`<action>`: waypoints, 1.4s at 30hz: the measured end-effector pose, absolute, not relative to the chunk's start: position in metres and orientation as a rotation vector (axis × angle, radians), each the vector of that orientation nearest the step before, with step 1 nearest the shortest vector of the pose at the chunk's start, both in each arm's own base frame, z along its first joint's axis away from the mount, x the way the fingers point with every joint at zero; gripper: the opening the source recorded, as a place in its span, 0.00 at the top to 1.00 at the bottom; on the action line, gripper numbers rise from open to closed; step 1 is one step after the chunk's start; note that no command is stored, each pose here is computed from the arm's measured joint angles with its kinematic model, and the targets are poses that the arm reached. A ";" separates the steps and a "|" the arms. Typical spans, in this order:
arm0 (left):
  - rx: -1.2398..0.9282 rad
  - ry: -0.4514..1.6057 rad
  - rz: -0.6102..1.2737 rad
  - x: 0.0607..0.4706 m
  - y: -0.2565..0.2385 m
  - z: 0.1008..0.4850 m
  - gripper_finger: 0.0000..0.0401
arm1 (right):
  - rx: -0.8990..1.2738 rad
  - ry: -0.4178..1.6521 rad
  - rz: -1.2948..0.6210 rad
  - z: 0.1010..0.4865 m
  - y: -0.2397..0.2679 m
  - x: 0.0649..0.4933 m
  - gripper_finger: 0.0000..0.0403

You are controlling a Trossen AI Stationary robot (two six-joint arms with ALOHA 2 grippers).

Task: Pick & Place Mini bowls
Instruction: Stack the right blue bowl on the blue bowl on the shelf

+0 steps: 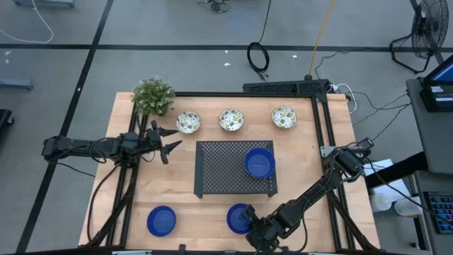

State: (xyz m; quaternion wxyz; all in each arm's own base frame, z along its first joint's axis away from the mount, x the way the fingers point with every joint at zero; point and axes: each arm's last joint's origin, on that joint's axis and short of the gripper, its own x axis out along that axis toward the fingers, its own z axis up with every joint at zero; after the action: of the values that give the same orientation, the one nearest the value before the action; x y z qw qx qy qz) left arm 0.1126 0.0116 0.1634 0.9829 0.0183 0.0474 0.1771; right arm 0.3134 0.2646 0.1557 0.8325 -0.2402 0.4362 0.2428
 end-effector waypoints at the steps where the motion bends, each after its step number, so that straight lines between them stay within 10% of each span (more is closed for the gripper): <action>1: 0.037 0.095 0.357 0.113 0.012 0.163 0.43 | -0.509 0.925 0.515 0.156 0.265 0.313 1.00; 42: 0.037 0.095 0.356 0.113 0.012 0.163 0.43 | -0.424 0.809 0.511 0.208 0.258 0.305 1.00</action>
State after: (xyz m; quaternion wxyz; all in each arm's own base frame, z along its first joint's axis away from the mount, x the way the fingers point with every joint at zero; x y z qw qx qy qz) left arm 0.1126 0.0117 0.1634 0.9829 0.0183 0.0471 0.1772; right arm 0.3049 0.2578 0.2082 0.8663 -0.2024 0.3861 0.2441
